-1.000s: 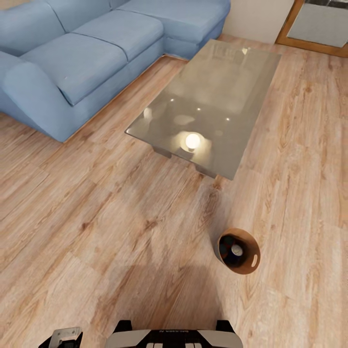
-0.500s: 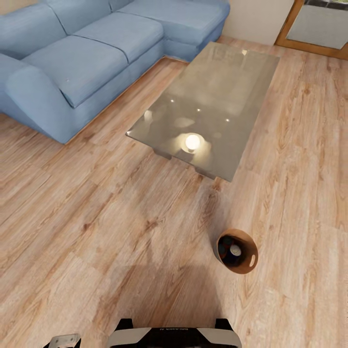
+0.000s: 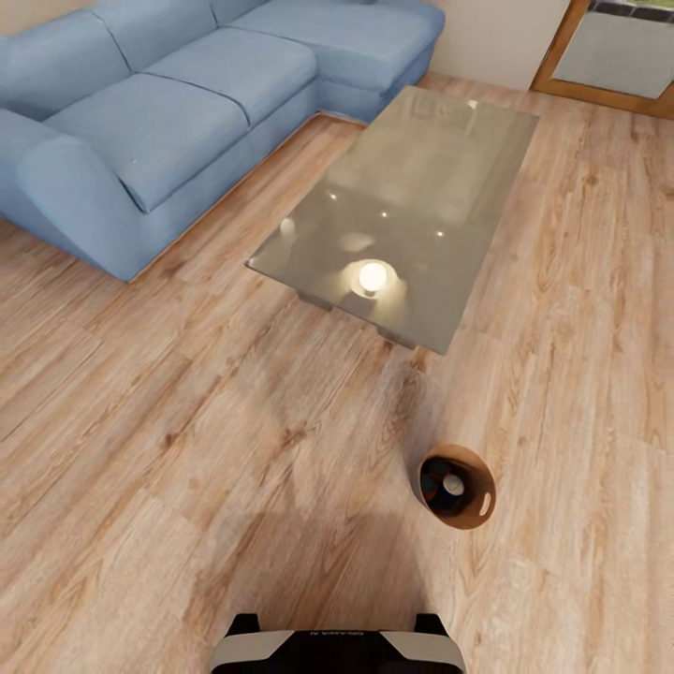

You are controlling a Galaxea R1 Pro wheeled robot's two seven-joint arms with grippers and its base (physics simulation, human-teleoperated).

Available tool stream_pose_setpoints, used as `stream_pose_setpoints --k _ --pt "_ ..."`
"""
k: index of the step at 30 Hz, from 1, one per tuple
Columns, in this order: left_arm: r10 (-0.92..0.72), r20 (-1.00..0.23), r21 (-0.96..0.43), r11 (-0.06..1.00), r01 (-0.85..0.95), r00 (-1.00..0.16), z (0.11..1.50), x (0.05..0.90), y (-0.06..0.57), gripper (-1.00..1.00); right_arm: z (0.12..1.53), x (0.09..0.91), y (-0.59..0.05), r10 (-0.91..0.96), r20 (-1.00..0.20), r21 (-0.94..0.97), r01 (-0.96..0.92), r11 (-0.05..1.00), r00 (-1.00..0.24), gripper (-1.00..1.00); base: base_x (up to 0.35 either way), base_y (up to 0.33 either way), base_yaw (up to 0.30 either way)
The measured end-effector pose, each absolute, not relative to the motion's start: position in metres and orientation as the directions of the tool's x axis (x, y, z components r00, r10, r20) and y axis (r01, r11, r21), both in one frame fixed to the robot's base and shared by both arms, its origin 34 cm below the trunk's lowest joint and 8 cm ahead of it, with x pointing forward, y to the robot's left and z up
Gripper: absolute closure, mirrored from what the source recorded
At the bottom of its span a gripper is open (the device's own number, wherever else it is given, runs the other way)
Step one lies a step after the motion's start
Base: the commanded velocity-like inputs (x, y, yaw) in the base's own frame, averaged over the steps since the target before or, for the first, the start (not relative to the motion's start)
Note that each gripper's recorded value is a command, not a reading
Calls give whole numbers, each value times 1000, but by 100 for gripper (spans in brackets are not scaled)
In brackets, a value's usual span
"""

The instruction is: Put the three can of soda from the living room inside the tash can in the kitchen.

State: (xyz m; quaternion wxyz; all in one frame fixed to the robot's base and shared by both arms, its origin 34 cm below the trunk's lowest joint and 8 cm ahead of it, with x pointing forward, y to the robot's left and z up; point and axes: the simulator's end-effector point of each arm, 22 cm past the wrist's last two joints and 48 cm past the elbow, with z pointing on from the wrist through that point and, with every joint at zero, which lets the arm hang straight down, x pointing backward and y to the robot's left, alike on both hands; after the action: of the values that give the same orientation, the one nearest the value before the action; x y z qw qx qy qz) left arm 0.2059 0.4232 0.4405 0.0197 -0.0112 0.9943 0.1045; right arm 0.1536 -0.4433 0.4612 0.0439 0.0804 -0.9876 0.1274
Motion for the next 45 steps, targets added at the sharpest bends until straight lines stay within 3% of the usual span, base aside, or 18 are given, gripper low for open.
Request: stream_pose_setpoints --k 27,45 --pt "-34 -1 170 985 -34 -999 479 179 391 -100 499 145 -433 -137 113 -230 -159 960 -984 -100 0 0 0" --pt "-33 9 157 987 -31 -999 502 169 381 -100 513 137 -379 -120 104 -165 -136 977 -987 -100 0 0 0"
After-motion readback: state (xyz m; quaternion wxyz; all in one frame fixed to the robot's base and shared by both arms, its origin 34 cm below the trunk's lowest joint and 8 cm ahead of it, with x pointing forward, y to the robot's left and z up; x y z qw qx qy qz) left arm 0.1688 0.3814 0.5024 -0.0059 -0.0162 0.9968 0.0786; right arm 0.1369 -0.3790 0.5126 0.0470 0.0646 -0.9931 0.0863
